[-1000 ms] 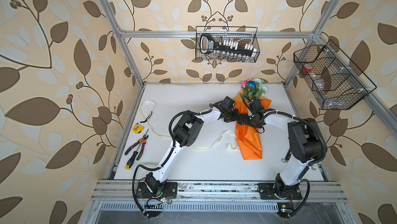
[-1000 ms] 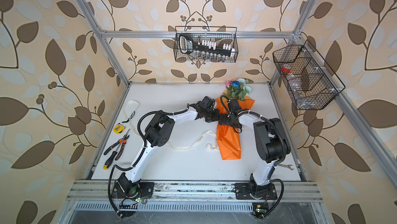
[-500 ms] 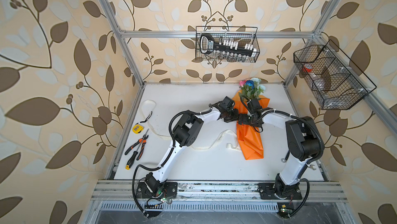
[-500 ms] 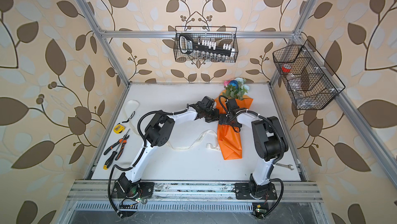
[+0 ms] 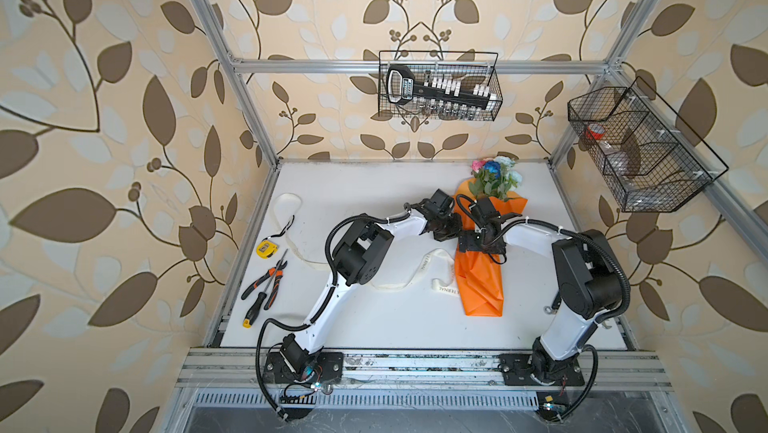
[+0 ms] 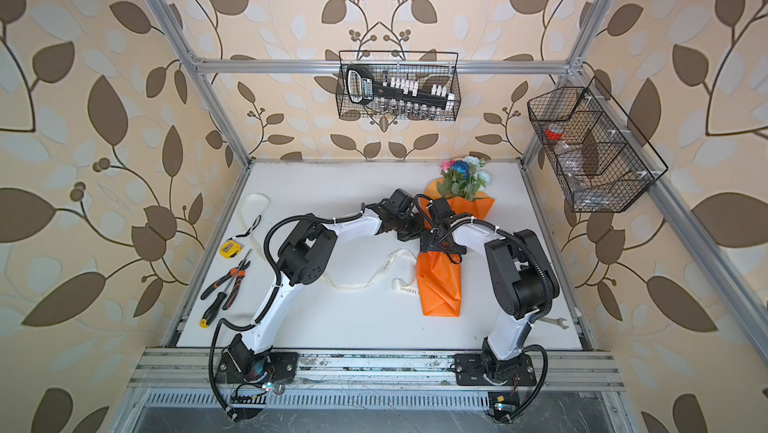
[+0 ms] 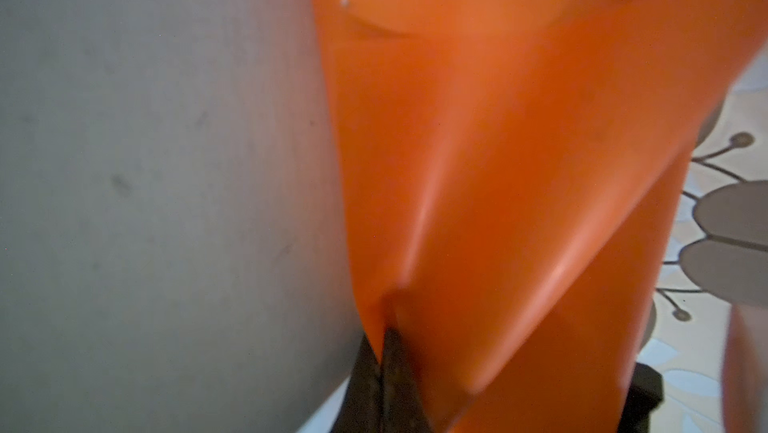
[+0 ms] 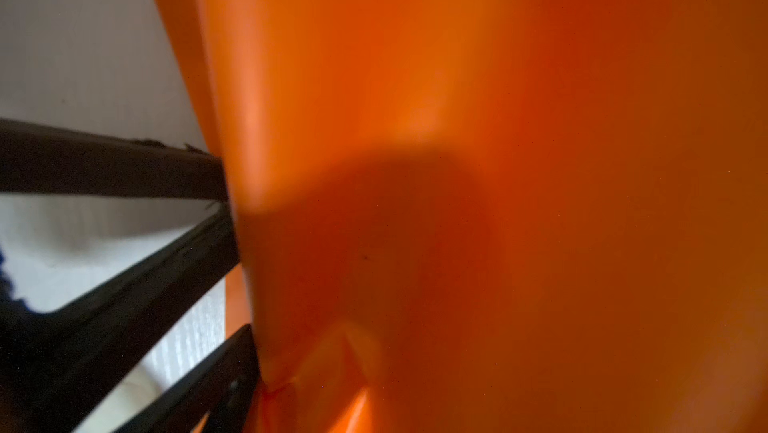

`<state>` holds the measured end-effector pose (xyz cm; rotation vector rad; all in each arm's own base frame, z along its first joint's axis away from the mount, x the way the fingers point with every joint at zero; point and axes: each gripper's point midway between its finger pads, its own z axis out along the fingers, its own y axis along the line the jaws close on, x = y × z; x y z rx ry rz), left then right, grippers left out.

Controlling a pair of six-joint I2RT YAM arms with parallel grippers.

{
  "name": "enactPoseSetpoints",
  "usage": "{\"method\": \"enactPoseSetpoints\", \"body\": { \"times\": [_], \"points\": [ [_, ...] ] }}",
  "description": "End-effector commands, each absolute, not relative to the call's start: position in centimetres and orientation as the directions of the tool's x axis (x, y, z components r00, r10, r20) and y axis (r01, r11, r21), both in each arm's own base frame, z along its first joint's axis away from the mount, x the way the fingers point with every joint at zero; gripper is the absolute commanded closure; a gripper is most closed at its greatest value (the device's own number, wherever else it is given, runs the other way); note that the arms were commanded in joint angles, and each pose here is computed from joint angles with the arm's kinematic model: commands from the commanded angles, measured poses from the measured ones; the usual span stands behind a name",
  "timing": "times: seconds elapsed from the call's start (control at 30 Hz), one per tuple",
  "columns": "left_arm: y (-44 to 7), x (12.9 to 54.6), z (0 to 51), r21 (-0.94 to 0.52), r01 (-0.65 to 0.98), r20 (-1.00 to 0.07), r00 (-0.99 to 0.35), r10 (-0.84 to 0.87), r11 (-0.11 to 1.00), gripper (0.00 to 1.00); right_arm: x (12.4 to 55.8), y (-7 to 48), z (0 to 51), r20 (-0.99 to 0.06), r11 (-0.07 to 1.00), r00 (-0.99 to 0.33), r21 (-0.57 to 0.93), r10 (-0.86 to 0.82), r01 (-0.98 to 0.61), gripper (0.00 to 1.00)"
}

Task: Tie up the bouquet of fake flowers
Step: 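Pinch the cone's neck between both grippers, then lift the cone with both grippers and tilt it upright toward the robot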

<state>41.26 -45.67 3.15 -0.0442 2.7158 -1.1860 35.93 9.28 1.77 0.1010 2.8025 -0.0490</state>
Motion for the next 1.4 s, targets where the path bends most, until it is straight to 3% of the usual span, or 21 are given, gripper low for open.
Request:
{"method": "enactPoseSetpoints", "body": {
  "times": [0.0,0.1,0.2,0.23,0.33,0.43,0.6,0.67,0.83,1.0,1.1,1.37],
  "points": [
    [-44.5,39.8,0.3,-0.676,-0.051,-0.07,-0.989,-0.133,0.735,1.0,33.4,9.3,-1.5,-0.2,0.995,-0.98,-0.095,0.022,0.041,0.0],
    [-44.7,39.8,0.5,-0.688,-0.059,-0.06,-0.989,-0.138,0.724,1.0,33.1,8.7,-2.4,-0.17,0.989,-0.985,-0.14,0.013,0.038,0.02],
    [-44.6,40.0,1.2,-0.708,-0.071,-0.049,-0.988,-0.15,0.703,1.0,32.8,8.2,-3.3,-0.141,0.986,-0.99,-0.168,0.0,0.024,0.12],
    [-44.6,40.1,1.6,-0.72,-0.075,-0.046,-0.987,-0.155,0.69,1.0,32.7,7.9,-3.6,-0.126,0.983,-0.992,-0.181,0.001,0.024,0.18],
    [-44.2,40.4,3.0,-0.743,-0.075,-0.05,-0.985,-0.167,0.665,0.97,32.7,7.5,-4.1,-0.104,0.979,-0.995,-0.201,-0.006,0.015,0.55],
    [-43.4,40.9,5.3,-0.757,-0.049,-0.087,-0.981,-0.174,0.652,0.88,33.2,6.8,-3.5,-0.115,0.977,-0.993,-0.211,0.008,0.032,0.78],
    [-41.0,42.0,9.4,-0.776,-0.015,-0.156,-0.964,-0.215,0.63,0.65,34.4,5.0,-1.5,-0.168,0.968,-0.985,-0.24,0.029,0.07,1.0],
    [-39.9,42.4,11.2,-0.788,-0.001,-0.181,-0.955,-0.234,0.615,0.57,34.9,4.5,-0.3,-0.2,0.967,-0.979,-0.24,0.038,0.086,1.0],
    [-36.3,42.7,16.4,-0.797,0.056,-0.275,-0.92,-0.28,0.601,0.22,36.4,5.1,4.2,-0.318,0.98,-0.947,-0.167,0.049,0.107,1.0],
    [-31.5,41.6,20.3,-0.749,0.093,-0.393,-0.859,-0.327,0.656,0.06,37.1,7.3,9.0,-0.431,0.994,-0.898,-0.009,0.091,0.106,1.0],
    [-27.9,40.6,21.3,-0.711,0.055,-0.429,-0.824,-0.37,0.701,0.01,36.3,9.6,11.1,-0.477,0.994,-0.872,0.073,0.107,0.083,1.0],
    [-18.6,36.0,21.2,-0.575,-0.094,-0.496,-0.75,-0.438,0.813,0.01,31.6,19.1,14.4,-0.547,0.975,-0.832,0.22,0.089,-0.04,1.0]
  ]
}}
